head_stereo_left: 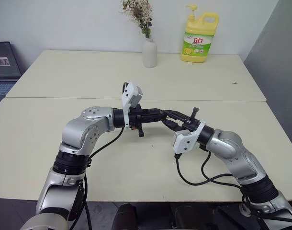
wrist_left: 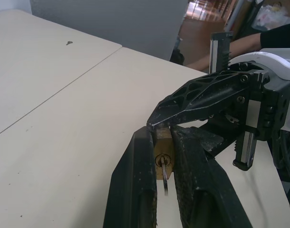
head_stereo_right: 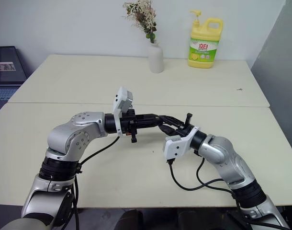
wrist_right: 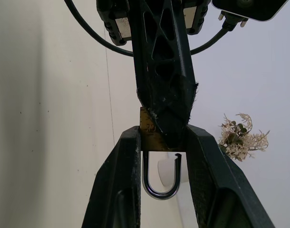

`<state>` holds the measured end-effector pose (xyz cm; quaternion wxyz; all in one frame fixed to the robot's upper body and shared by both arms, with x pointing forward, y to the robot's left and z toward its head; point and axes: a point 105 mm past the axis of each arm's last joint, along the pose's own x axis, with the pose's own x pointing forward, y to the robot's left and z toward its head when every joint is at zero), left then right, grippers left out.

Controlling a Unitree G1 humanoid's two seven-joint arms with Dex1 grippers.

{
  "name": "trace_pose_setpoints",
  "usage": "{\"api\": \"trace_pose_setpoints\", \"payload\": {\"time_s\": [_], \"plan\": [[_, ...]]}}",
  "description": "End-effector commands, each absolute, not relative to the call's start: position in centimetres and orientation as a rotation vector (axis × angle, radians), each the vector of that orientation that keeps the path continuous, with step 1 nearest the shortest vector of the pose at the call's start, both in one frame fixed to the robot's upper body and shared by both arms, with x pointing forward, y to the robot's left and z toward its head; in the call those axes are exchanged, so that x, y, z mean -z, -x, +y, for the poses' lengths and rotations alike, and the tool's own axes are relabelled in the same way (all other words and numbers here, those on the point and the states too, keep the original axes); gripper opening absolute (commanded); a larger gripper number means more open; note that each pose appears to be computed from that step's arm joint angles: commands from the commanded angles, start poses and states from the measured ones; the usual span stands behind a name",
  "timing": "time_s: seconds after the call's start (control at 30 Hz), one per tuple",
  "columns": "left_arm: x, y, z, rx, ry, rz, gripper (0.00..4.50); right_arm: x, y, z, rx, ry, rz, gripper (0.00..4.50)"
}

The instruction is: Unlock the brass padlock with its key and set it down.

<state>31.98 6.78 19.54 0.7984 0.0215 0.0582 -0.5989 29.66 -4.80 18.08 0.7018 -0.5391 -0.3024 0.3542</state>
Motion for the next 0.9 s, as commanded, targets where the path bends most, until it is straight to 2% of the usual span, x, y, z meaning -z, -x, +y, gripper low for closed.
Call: {"api": "trace_pose_setpoints", "payload": {"time_s": [0.03,0.13,0.17,0.2,0.33,0.43,0.53,0.63,0.73,0.9], "plan": [[-20.1,-31.4,6.4,1.321,-0.056,0.102,0.17,-19.4,-29.2,-4.5,-0.778,1.205,-0.722,0.93],[-20.0,-31.3,6.5,1.330,-0.055,0.109,0.17,-19.4,-29.6,-5.1,-0.764,1.184,-0.690,0.93],[-20.0,-31.3,6.6,1.334,-0.054,0.112,0.17,-19.5,-29.8,-5.5,-0.757,1.185,-0.675,1.63],[-20.0,-31.2,6.6,1.338,-0.053,0.114,0.17,-19.5,-29.9,-5.8,-0.751,1.189,-0.661,1.81],[-20.1,-31.3,6.9,1.359,-0.036,0.127,0.17,-19.2,-30.0,-7.1,-0.751,1.221,-0.608,3.17],[-20.1,-31.6,7.2,1.372,-0.032,0.134,0.17,-19.6,-29.4,-8.4,-0.767,1.179,-0.569,3.19],[-20.3,-32.1,7.5,1.373,-0.028,0.137,0.17,-18.9,-27.8,-9.9,-0.903,1.052,-0.434,3.19],[-20.6,-32.3,7.7,1.384,-0.004,0.143,0.17,-19.8,-26.3,-10.1,-0.992,0.907,-0.396,3.19],[-20.5,-32.2,7.7,1.409,-0.003,0.156,0.17,-21.0,-25.3,-9.4,-1.046,0.777,-0.377,2.60],[-20.9,-31.5,7.4,1.467,-0.016,0.163,0.17,-22.1,-25.0,-7.4,-1.103,0.663,-0.380,0.86]]}}
